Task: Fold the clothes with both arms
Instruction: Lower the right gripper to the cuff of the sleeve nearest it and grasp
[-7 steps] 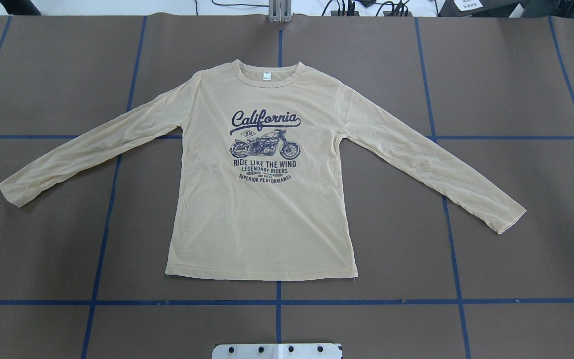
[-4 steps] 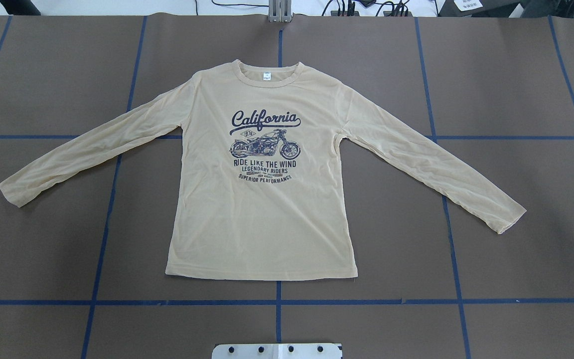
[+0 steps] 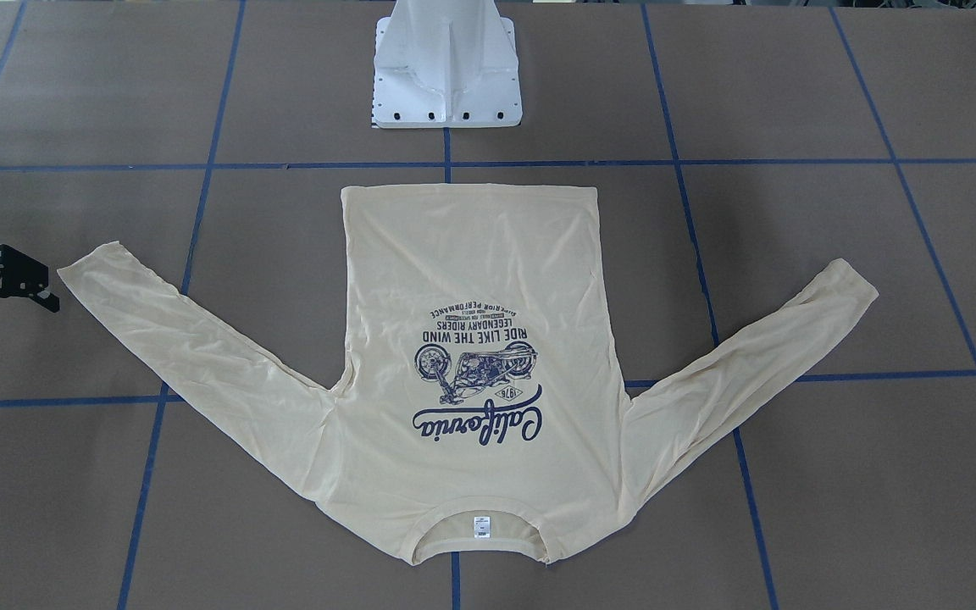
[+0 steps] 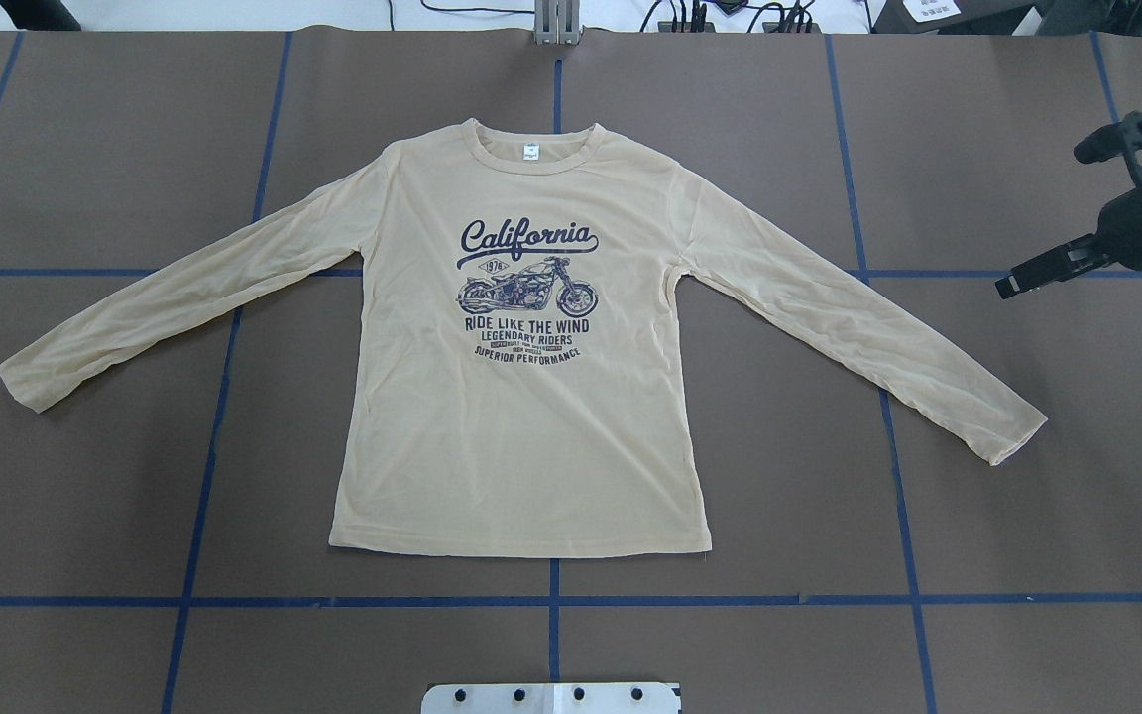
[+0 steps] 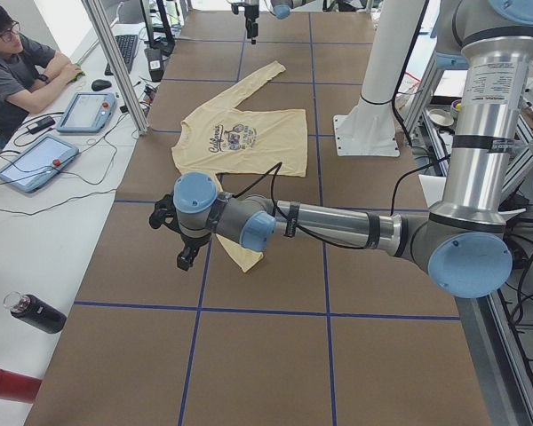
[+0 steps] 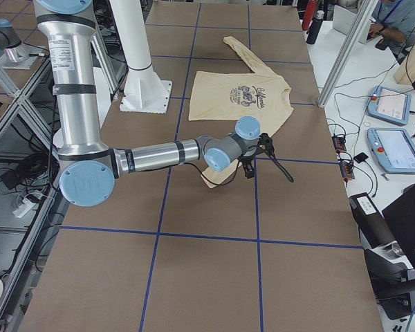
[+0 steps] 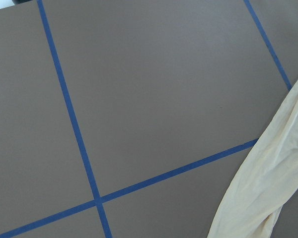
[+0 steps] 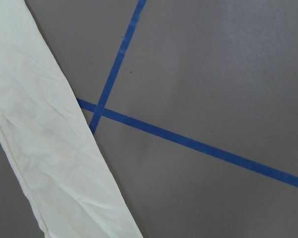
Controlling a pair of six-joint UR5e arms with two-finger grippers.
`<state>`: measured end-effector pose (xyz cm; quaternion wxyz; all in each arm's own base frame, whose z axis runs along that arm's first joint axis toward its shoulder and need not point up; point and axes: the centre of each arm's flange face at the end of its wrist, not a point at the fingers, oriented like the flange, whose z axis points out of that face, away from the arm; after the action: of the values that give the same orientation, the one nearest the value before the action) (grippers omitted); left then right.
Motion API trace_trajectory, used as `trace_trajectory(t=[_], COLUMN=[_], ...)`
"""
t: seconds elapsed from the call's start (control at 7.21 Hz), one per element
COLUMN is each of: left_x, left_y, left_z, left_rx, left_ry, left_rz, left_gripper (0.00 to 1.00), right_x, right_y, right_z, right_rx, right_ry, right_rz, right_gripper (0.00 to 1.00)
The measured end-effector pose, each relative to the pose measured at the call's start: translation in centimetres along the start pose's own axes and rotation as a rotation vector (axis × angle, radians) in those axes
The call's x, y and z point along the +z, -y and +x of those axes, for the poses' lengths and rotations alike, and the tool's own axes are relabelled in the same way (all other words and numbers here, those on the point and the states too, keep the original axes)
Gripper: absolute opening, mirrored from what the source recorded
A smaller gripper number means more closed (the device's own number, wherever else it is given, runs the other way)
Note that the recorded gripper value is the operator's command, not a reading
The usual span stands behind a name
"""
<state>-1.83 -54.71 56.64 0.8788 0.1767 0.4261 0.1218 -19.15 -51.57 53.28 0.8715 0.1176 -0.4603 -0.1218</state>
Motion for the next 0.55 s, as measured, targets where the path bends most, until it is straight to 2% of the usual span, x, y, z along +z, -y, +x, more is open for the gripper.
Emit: trace_trajectory(t=[0.28, 0.55], left_x=[0.2, 0.1], left_y=[-0.3, -0.3], left_z=[-0.2, 0.0], left_rx=[0.000, 0.003], left_ry=[-0.001, -0.002], left_rz=[0.004, 0.007], left_gripper=[1.00, 1.00], right_x=[2.1, 3.9], right_y=[-1.7, -5.1], right_z=[-1.1, -0.5], right_rx=[0.127, 0.174], right_ry=[0.018, -0.010], right_rz=[-0.017, -0.062], right_gripper=[0.99, 0.98])
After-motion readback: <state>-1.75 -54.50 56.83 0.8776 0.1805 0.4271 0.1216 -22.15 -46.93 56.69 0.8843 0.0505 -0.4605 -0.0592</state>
